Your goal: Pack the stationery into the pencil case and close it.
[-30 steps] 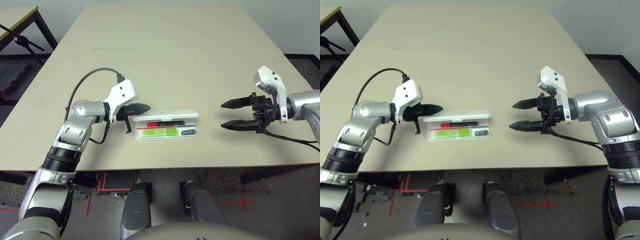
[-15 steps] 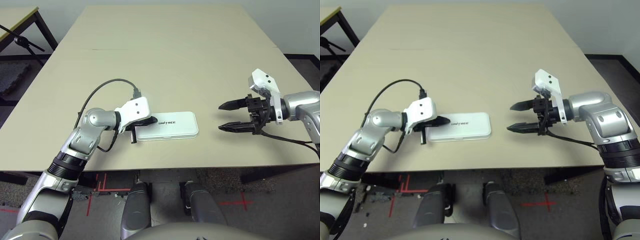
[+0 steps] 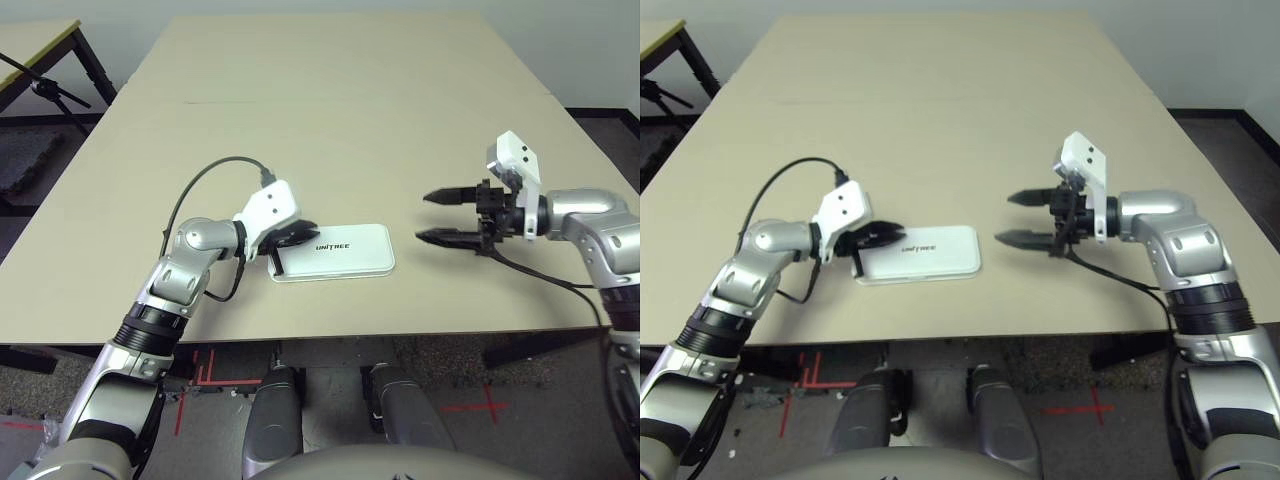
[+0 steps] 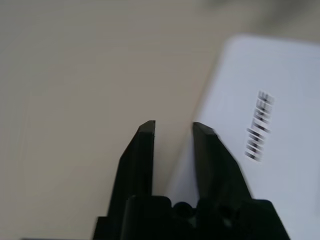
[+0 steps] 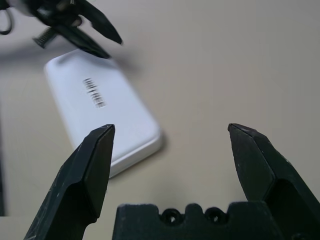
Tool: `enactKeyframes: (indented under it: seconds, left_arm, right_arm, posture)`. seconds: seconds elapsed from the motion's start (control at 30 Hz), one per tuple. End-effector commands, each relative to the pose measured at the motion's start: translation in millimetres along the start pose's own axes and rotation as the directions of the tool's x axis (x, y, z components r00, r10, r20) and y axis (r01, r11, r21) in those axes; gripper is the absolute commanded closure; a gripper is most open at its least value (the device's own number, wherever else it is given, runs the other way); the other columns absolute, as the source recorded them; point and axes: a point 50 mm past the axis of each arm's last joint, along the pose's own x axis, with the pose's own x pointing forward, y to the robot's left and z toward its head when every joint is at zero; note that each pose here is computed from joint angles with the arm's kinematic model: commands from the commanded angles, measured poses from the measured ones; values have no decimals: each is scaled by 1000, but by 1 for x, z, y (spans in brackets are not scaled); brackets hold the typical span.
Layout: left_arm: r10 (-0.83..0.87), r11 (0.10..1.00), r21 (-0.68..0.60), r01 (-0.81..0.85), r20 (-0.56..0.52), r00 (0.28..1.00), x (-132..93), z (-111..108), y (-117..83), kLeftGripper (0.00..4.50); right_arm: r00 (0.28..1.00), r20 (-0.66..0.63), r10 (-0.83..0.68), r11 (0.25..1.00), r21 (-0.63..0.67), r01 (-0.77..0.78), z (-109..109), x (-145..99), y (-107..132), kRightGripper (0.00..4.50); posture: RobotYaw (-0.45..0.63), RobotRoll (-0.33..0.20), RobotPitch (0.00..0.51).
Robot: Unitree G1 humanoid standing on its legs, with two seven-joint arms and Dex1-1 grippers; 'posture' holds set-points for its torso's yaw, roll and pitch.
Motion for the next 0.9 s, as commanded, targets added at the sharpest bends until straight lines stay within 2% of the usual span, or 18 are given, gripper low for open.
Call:
enactKeyframes:
  seconds: [0.03, 0.17, 0.33, 0.43, 0.5, 0.63, 0.9]
  left_arm:
    - [200, 975, -117, -189, 89, 976, -13, 1, 26, 1644]
    - [464, 876, -214, -433, 126, 877, -31, -1, 57, 68]
    - [727, 663, -334, -670, 74, 683, -60, -23, 84, 29]
    - [839, 515, -385, -766, 42, 543, -73, -40, 92, 29]
    - [879, 445, -390, -806, 19, 476, -80, -50, 94, 29]
    - [914, 369, -394, -842, -9, 405, -87, -61, 93, 29]
    - [924, 350, -373, -859, -14, 382, -89, -67, 92, 29]
  right_arm:
    - [969, 107, -223, 975, 40, 220, -2, -3, -19, 0]
    - [847, 179, -500, 866, 135, 482, -9, -5, -42, 0]
    - [559, 144, -817, 577, 233, 783, -32, -24, -71, 0]
    - [402, 76, -913, 407, 274, 871, -51, -39, -79, 0]
    - [332, 40, -942, 329, 286, 900, -62, -47, -80, 0]
    - [302, 24, -953, 297, 285, 912, -70, -52, -80, 0]
    - [286, 43, -957, 287, 282, 916, -69, -53, -82, 0]
  posture:
    - [-42, 0, 138]
    - [-34, 0, 139]
    - [-22, 0, 134]
    - [-22, 0, 134]
    - [-22, 0, 134]
    - [-11, 0, 132]
    - [-11, 0, 138]
